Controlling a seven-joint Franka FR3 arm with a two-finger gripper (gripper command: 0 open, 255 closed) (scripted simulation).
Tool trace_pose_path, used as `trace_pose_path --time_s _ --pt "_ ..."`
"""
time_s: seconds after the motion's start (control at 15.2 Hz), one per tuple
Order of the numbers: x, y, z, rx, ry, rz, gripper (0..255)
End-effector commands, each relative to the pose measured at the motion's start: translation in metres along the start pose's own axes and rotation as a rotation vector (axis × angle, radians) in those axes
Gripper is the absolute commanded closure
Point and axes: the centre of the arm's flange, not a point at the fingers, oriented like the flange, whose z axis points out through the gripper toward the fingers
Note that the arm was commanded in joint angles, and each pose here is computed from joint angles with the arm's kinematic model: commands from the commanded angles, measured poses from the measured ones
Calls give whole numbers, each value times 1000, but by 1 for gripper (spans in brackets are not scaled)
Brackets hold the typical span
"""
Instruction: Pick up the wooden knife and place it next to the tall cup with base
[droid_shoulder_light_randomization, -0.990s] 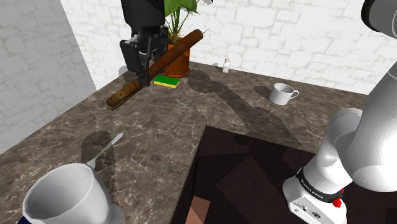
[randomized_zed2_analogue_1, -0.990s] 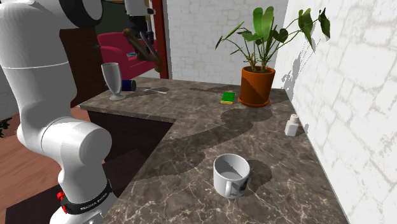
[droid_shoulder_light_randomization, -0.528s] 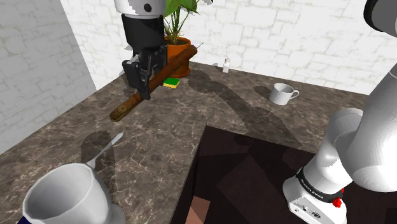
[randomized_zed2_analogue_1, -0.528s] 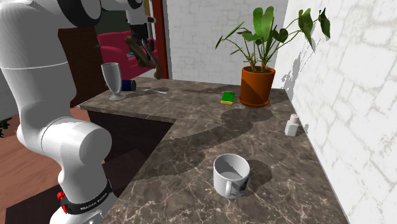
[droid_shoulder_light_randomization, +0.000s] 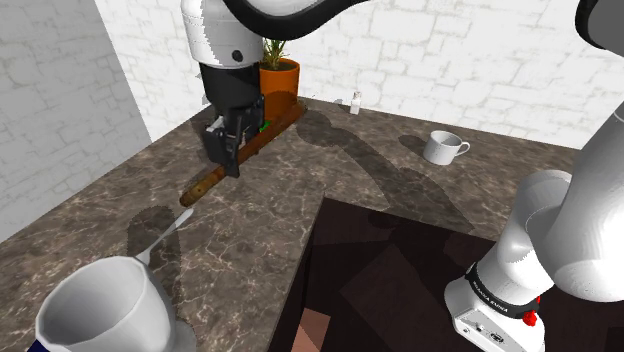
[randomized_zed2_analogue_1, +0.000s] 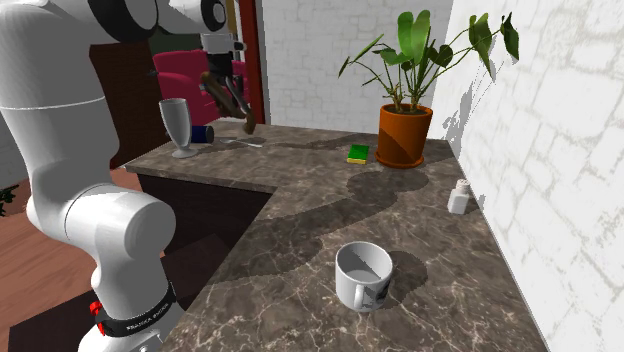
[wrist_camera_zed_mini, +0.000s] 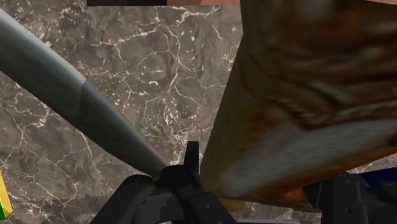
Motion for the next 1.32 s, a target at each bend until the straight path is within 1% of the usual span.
trace_pose_path --time_s 0.0,1.25 --pt "0 -1 11 0 1 0 255" --pt "0 -2 111 0 1 0 255"
